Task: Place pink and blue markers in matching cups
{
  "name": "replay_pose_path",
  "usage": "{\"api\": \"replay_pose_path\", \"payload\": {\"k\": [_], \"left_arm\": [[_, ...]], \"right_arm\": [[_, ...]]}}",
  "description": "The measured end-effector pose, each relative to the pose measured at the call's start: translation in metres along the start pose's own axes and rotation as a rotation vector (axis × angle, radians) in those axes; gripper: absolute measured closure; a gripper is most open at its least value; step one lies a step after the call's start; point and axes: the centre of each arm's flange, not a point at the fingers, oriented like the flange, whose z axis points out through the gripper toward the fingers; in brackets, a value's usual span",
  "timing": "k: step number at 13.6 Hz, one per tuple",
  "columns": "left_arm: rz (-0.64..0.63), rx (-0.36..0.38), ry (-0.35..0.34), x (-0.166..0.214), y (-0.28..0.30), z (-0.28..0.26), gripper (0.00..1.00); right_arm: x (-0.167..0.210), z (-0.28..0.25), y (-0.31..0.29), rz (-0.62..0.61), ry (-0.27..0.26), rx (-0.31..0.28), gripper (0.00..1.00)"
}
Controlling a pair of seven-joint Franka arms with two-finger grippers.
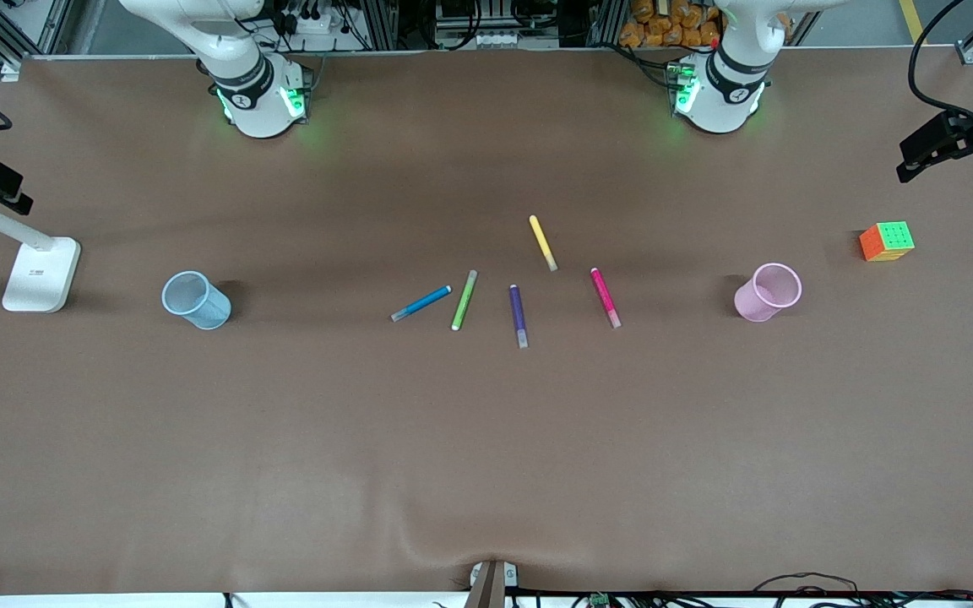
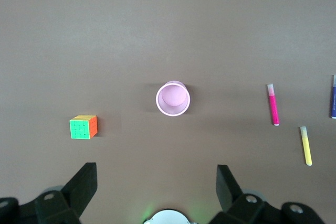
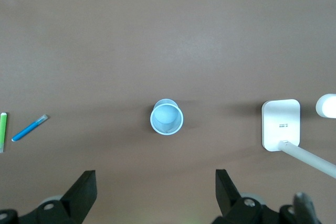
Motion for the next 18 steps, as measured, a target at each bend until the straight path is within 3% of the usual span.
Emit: {"api": "replay_pose_path", "payload": {"k": [4,18], "left_arm": [[0.000,0.000,0.001,0.000,0.000,-0.001,0.00],[0.001,-0.001,-0.026,-0.001,0.000,0.001,0.00]], "right_arm": [[-0.001,0.001,0.007,0.021,-0.013,0.097,0.00],[0.001,0.005,0.015,0.037,-0.022,0.103,0.00]]}}
